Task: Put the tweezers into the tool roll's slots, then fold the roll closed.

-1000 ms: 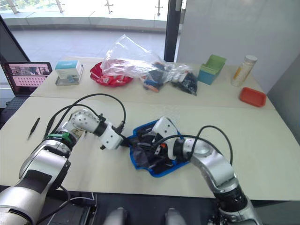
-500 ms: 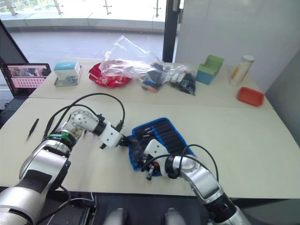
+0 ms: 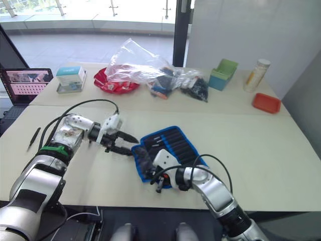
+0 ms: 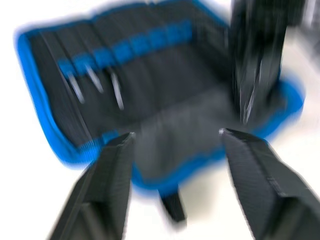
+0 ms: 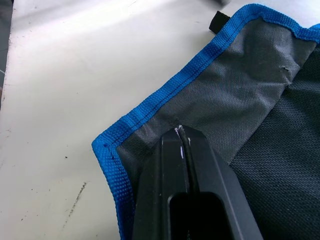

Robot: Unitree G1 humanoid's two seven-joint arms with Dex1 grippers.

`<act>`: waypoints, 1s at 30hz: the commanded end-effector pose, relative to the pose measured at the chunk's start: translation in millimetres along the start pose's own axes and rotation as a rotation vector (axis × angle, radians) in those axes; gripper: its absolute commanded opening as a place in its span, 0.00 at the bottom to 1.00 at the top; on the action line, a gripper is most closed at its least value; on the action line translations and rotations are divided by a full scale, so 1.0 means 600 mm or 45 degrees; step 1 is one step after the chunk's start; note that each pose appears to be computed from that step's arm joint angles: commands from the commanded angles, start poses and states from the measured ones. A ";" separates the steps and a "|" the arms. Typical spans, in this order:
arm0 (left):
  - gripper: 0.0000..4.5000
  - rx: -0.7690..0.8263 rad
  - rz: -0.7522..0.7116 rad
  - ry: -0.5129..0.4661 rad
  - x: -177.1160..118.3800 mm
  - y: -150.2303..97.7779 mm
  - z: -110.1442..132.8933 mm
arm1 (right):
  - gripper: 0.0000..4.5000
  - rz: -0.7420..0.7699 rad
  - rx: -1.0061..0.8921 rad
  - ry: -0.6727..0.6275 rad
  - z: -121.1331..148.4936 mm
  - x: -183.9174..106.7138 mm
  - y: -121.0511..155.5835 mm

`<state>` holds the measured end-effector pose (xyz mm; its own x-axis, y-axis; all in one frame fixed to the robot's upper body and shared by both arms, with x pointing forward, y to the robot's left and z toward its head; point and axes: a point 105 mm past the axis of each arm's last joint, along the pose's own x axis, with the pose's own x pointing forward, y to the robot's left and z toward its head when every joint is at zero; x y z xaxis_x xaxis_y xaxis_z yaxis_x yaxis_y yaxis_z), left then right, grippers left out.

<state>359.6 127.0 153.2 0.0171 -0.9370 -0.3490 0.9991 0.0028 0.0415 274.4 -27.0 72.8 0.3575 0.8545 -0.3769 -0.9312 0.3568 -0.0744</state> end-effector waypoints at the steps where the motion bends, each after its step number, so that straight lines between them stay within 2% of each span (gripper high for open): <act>1: 0.27 -0.052 0.098 -0.150 0.011 0.006 0.016 | 0.00 -0.017 0.044 0.118 -0.040 0.000 -0.004; 5: 0.00 -0.122 0.226 -0.213 0.043 0.007 -0.011 | 0.00 -0.017 0.037 0.107 -0.034 0.000 -0.006; 10: 0.00 -0.185 0.301 -0.104 0.068 -0.020 -0.093 | 0.00 -0.008 0.025 0.083 -0.020 -0.002 -0.008; 13: 0.00 -0.212 0.362 -0.077 0.068 -0.026 -0.123 | 0.00 -0.012 0.022 0.071 -0.013 -0.004 -0.013; 17: 0.00 -0.272 0.424 -0.109 0.065 -0.025 -0.140 | 0.00 0.003 0.030 0.024 0.002 -0.011 -0.019; 23: 0.00 -0.304 0.398 -0.110 0.069 -0.039 -0.155 | 0.00 -0.008 0.055 -0.176 0.065 -0.014 -0.056; 27: 0.00 -0.305 0.396 -0.115 0.069 -0.041 -0.155 | 0.00 -0.036 0.029 -0.215 0.082 0.010 -0.079; 30: 0.00 -0.304 0.392 -0.117 0.071 -0.043 -0.156 | 0.00 -0.008 0.009 -0.185 0.074 0.041 -0.073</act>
<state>347.2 113.7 76.1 0.3272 -0.9221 -0.2064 0.9411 0.3376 -0.0164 327.6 -11.8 107.9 0.3848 0.8910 -0.2409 -0.9213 0.3867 -0.0413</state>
